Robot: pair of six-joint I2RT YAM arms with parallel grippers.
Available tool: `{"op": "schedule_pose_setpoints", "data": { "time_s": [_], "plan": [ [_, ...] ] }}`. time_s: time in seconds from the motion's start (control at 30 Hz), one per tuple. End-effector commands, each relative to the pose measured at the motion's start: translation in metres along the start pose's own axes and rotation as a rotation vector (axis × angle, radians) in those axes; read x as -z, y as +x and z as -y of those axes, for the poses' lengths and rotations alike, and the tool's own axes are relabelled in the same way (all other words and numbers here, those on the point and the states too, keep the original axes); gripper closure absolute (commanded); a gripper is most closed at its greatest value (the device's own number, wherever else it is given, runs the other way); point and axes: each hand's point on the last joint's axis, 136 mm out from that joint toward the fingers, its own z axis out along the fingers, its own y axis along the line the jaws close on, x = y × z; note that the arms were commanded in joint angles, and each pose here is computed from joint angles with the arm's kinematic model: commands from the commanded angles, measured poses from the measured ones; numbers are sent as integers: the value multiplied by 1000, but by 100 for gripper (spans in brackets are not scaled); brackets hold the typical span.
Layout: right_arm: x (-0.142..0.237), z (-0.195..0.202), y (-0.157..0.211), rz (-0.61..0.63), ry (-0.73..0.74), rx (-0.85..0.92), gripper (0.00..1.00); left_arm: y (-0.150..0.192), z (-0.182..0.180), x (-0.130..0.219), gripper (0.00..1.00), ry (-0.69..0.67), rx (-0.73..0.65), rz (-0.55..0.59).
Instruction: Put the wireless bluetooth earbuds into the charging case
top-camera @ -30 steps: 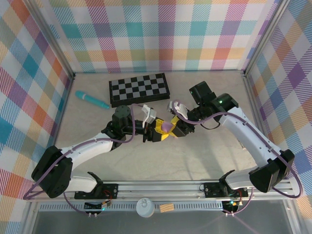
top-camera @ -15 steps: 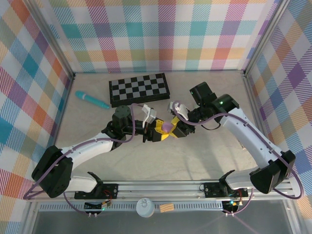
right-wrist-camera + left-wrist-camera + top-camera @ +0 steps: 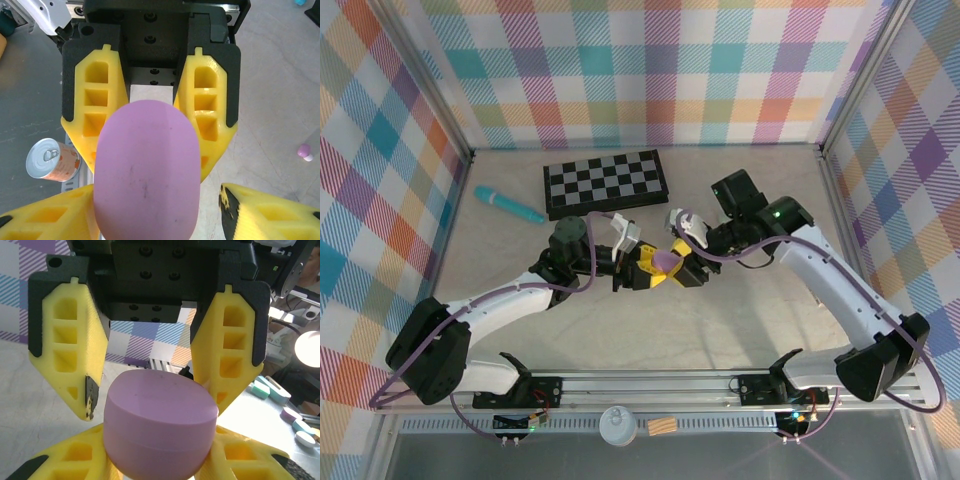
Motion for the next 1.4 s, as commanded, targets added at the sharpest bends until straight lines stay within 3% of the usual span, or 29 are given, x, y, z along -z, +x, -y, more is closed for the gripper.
{"op": "schedule_pose_setpoints", "data": {
  "time_s": [0.0, 1.1, 1.37],
  "plan": [
    [4, -8, -5, 33, -8, 27, 37, -18, 11, -3, 74, 44, -93, 38],
    [39, 29, -24, 161, 181, -81, 38, -17, 12, -2, 75, 47, -121, 41],
    [49, 18, -35, 214, 169, -49, 37, -16, 7, -1, 75, 20, -127, 48]
  ]
}}
